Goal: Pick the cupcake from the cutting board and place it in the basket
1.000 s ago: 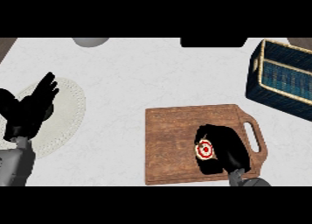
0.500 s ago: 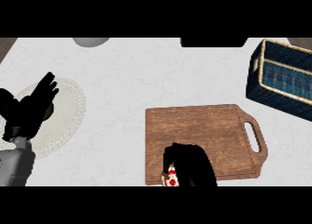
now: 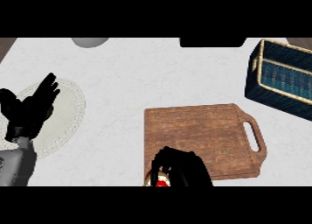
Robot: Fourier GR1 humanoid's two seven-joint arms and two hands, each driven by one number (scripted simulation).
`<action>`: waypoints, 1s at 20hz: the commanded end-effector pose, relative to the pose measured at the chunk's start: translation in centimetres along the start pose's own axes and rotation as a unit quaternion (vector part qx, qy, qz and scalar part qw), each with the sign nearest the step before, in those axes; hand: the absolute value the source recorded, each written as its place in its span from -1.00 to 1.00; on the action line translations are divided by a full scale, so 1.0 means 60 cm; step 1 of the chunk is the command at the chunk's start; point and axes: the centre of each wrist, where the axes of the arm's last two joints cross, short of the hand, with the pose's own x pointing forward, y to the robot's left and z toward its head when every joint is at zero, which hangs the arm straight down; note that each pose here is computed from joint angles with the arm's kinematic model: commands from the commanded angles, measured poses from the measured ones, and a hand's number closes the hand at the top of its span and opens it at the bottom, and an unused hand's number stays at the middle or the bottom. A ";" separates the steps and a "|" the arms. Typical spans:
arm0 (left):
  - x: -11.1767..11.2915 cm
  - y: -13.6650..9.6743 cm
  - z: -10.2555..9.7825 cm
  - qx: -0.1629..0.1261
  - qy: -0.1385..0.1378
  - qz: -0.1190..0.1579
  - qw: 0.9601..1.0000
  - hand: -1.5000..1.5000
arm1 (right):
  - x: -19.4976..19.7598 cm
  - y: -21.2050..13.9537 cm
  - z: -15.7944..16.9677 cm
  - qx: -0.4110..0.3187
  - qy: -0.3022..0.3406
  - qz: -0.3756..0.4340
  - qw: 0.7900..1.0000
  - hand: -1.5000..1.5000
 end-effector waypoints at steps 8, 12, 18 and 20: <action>-0.013 0.013 0.019 -0.007 -0.001 0.003 1.000 0.00 | 0.110 -0.164 0.076 -0.177 -0.009 -0.048 0.983 1.00; 0.029 0.008 0.000 -0.004 -0.003 -0.001 1.000 0.00 | 0.121 -0.221 0.029 -0.212 0.006 -0.029 0.977 1.00; 0.005 0.022 0.008 -0.005 -0.005 -0.002 1.000 0.00 | 0.162 -0.284 -0.054 -0.252 0.019 -0.027 0.967 1.00; 0.005 0.007 0.007 0.000 -0.004 0.000 1.000 0.00 | 0.163 -0.303 -0.053 -0.255 0.029 -0.012 0.966 1.00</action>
